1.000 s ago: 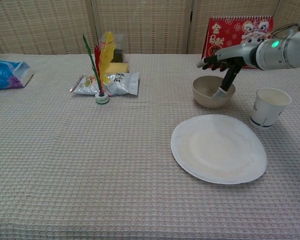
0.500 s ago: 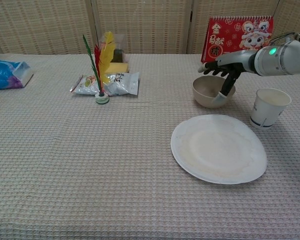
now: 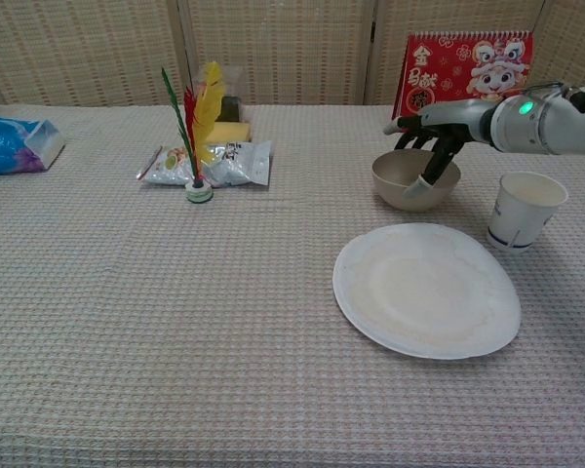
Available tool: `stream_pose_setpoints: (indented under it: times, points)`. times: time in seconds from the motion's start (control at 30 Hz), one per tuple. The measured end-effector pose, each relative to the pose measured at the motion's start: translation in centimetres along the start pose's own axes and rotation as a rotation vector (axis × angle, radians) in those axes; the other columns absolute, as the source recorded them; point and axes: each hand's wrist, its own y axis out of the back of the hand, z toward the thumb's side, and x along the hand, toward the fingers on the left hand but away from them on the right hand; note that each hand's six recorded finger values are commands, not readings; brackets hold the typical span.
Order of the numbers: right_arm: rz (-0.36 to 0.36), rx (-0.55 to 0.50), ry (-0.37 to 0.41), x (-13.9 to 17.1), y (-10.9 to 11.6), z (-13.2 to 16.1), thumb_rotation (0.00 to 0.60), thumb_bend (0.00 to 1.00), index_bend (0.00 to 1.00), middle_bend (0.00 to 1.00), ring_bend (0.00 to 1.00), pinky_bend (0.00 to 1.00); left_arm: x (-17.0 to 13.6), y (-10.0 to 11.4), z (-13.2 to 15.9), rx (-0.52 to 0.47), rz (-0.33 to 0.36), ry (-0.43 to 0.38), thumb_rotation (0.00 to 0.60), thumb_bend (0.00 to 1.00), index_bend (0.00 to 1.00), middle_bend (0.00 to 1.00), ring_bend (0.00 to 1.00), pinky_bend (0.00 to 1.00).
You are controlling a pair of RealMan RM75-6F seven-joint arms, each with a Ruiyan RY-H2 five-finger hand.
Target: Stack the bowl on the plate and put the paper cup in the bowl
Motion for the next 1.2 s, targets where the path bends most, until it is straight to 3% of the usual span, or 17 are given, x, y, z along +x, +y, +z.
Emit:
stream_pose_setpoints:
  times: [0.2, 0.47, 0.77, 1.03, 1.2]
  points:
    - [-0.021, -0.034, 0.023, 0.3, 0.9, 0.7, 0.600, 0.31, 0.00, 0.18, 0.17, 0.43, 0.1, -0.2, 0.0, 0.005, -0.005, 0.002, 0.600, 0.31, 0.00, 0.00, 0.00, 0.26]
    - [-0.049, -0.046, 0.118, 2.7, 2.9, 3.5, 0.600, 0.29, 0.00, 0.18, 0.17, 0.43, 0.2, -0.4, 0.3, 0.015, -0.006, -0.002, 0.600, 0.31, 0.00, 0.00, 0.00, 0.26]
    - [0.035, -0.075, 0.227, 7.7, 1.9, 6.7, 0.600, 0.30, 0.00, 0.18, 0.17, 0.43, 0.2, -0.4, 0.9, 0.031, 0.003, -0.018, 0.600, 0.31, 0.00, 0.00, 0.00, 0.26]
    - [0.068, 0.062, 0.280, 11.7, 0.0, 7.2, 0.600, 0.29, 0.00, 0.18, 0.17, 0.43, -0.2, 0.0, 1.4, 0.032, 0.022, -0.035, 0.600, 0.31, 0.00, 0.00, 0.00, 0.26]
    - [0.074, 0.156, 0.271, 13.8, -1.6, 6.3, 0.600, 0.28, 0.00, 0.18, 0.17, 0.43, -0.6, 0.2, 1.8, 0.032, 0.031, -0.050, 0.600, 0.31, 0.00, 0.00, 0.00, 0.26]
